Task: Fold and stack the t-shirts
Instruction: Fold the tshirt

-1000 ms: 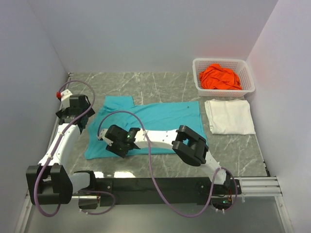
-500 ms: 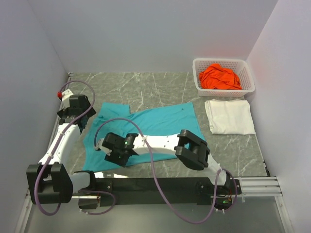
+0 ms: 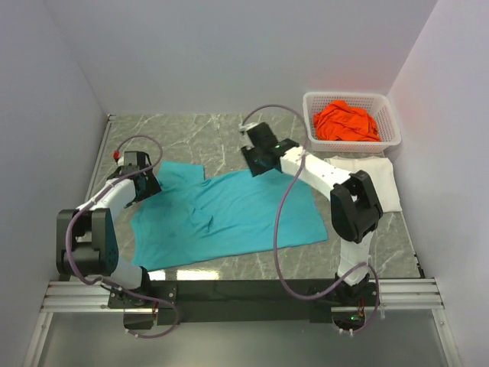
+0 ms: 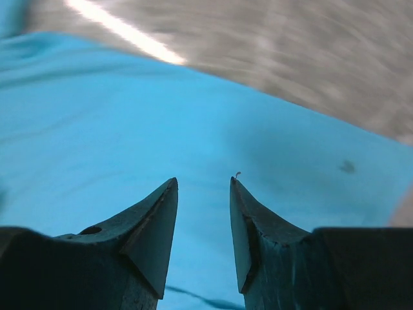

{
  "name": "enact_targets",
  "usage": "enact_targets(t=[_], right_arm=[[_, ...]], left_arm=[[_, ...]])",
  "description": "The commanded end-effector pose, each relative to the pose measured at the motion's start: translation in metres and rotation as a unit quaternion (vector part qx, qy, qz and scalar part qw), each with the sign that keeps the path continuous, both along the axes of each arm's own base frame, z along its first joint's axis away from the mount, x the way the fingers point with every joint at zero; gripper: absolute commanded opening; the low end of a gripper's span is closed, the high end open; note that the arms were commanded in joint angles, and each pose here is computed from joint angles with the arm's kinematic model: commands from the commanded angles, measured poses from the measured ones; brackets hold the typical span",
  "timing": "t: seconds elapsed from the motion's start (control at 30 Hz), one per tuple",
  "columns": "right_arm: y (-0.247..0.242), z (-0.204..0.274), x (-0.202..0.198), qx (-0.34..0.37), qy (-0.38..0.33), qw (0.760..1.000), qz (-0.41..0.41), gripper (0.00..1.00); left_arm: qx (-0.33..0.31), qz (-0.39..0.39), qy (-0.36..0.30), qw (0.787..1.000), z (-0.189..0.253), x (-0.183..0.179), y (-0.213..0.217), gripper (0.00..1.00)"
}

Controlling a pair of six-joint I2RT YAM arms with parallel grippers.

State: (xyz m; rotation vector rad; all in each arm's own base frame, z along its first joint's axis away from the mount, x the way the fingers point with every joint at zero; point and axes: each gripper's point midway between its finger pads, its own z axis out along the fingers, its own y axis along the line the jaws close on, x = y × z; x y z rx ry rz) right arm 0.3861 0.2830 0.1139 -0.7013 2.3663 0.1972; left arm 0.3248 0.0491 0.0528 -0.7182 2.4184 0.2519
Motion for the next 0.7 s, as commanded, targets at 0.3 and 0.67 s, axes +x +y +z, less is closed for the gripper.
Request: enact_targets(t=[0.3,0.67], right_arm=[[-0.138,-0.038,0.092,-0.035,-0.007,0.970,-0.242,0.42],[-0.176,-0.058,0.109,-0.057,0.007,0.957,-0.283,0.41]], left_arm=[[-0.007,-0.031,0.012,0.999,-0.002,0.030,-0.004,0.79],[-0.007,-0.031,0.033,0.999,-0.014,0.032,-0.003,0.72]])
